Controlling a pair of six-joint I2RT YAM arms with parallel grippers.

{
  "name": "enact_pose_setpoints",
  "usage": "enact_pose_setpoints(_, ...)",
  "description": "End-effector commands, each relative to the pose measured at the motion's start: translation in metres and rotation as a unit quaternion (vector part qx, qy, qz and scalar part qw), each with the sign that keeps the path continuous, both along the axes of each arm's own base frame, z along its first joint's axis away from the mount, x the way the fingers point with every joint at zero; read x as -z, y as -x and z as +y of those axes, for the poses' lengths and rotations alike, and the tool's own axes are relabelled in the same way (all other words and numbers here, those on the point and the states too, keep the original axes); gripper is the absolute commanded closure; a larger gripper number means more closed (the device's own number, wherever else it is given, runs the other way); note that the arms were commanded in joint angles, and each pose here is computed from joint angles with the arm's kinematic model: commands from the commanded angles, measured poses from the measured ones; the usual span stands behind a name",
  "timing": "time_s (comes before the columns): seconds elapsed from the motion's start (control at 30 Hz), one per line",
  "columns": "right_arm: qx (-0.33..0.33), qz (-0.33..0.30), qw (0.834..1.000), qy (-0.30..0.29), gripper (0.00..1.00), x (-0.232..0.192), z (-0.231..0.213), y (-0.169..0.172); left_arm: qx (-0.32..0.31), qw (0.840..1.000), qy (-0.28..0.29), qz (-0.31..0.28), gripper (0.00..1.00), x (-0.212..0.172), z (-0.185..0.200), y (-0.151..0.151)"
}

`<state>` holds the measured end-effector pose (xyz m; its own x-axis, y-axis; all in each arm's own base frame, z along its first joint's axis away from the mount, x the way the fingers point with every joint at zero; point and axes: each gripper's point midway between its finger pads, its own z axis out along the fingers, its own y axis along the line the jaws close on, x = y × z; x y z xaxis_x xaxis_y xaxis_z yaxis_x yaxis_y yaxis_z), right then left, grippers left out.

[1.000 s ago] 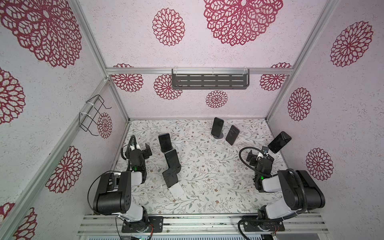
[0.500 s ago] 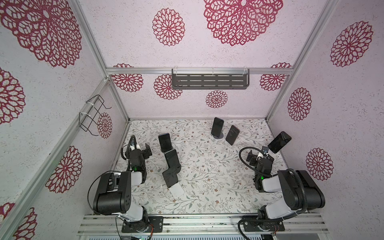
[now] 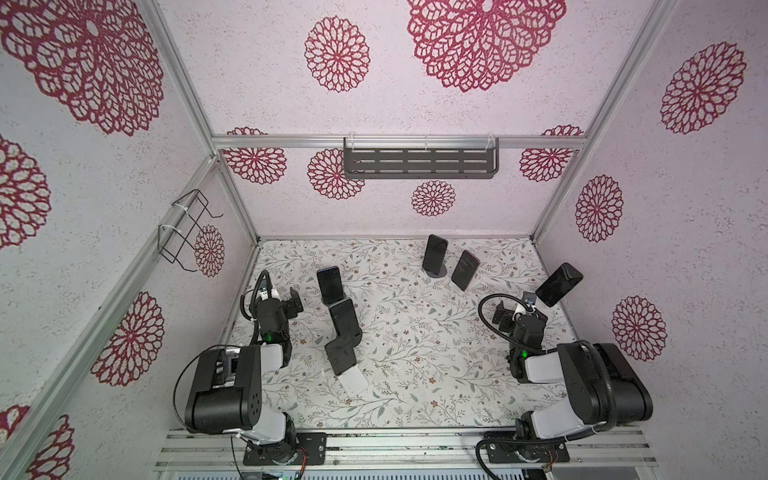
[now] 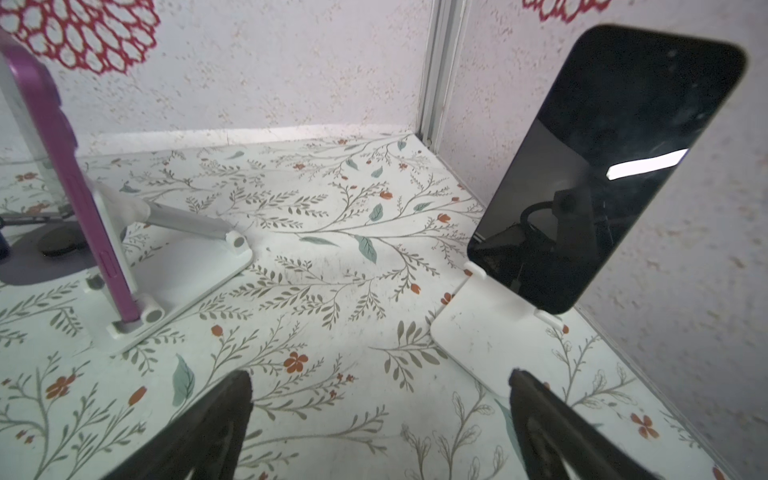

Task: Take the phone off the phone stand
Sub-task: 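Close the left gripper on the blue-edged phone while the right arm moves forward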

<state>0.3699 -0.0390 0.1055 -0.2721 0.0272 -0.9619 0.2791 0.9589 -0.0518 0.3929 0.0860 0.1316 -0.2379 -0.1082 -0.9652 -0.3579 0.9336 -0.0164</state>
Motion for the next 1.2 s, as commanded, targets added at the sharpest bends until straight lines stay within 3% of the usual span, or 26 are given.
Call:
enact_pose_setpoints(0.0, -0.013, -0.007, 1.000, 0.006, 0.01, -0.053, 0.007, -0.013, -0.019, 0.999, 0.001, -0.026, 0.03, -0.045, 0.005, 0.018)
enact_pose_setpoints(0.2, -0.026, 0.088, 0.995, -0.042, 0.01, -0.064, 0.025, 0.011, -0.008, 1.000, 0.024, -0.009, 0.02, -0.114, -0.005, 0.046)
enact_pose_setpoints(0.33, -0.067, 0.164, 0.981, -0.085, 0.01, -0.059, 0.051, 0.033, 0.067, 0.994, 0.039, 0.074, 0.03, -0.138, -0.032, 0.033)
enact_pose_setpoints(0.5, -0.151, 0.236, 0.949, -0.142, 0.01, -0.056, 0.090, 0.058, 0.173, 0.967, 0.020, 0.186, 0.04, -0.149, -0.064, 0.007)
enact_pose_setpoints(0.6, -0.201, 0.278, 0.926, -0.156, 0.01, -0.050, 0.111, 0.070, 0.230, 0.947, 0.028, 0.224, 0.04, -0.147, -0.081, -0.005)
enact_pose_setpoints(0.7, -0.206, 0.314, 0.916, -0.142, 0.01, -0.046, 0.118, 0.077, 0.251, 0.934, 0.041, 0.251, 0.05, -0.142, -0.098, -0.017)
enact_pose_setpoints(0.87, -0.205, 0.315, 0.916, -0.141, 0.01, -0.046, 0.122, 0.079, 0.271, 0.925, 0.006, 0.266, 0.02, -0.121, -0.130, -0.038)
enact_pose_setpoints(1.17, -0.221, 0.335, 0.907, -0.126, 0.01, -0.041, 0.124, 0.090, 0.383, 0.872, -0.034, 0.304, 0.05, -0.082, -0.160, -0.051)
